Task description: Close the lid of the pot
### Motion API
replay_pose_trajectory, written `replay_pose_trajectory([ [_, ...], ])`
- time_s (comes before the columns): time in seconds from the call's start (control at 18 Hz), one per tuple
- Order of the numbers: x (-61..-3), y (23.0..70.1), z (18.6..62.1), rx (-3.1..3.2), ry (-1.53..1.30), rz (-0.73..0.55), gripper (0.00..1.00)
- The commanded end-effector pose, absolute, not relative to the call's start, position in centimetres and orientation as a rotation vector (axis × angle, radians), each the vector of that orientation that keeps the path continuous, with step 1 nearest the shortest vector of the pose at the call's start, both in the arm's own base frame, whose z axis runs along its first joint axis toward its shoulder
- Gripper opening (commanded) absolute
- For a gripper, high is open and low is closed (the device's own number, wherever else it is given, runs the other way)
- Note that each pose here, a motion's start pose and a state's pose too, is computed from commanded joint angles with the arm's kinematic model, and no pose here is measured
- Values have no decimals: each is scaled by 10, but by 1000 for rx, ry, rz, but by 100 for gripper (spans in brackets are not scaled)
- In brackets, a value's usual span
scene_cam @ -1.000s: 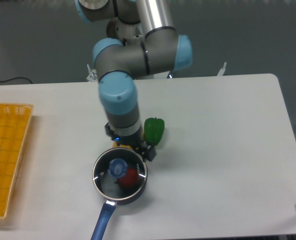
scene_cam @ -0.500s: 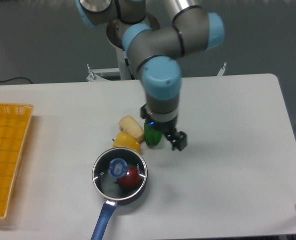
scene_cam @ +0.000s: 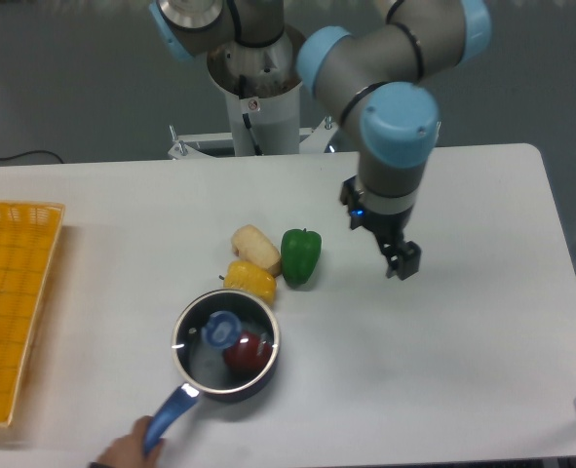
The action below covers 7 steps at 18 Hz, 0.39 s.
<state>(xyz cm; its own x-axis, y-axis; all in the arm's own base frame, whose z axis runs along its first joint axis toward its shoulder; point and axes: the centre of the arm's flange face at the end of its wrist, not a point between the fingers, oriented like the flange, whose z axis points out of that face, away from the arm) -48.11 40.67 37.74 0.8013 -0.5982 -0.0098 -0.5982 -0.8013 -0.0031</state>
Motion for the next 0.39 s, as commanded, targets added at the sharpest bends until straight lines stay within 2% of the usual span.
replay_pose_trajectory([
  [0.39,-520,367,370,-2981,975,7,100],
])
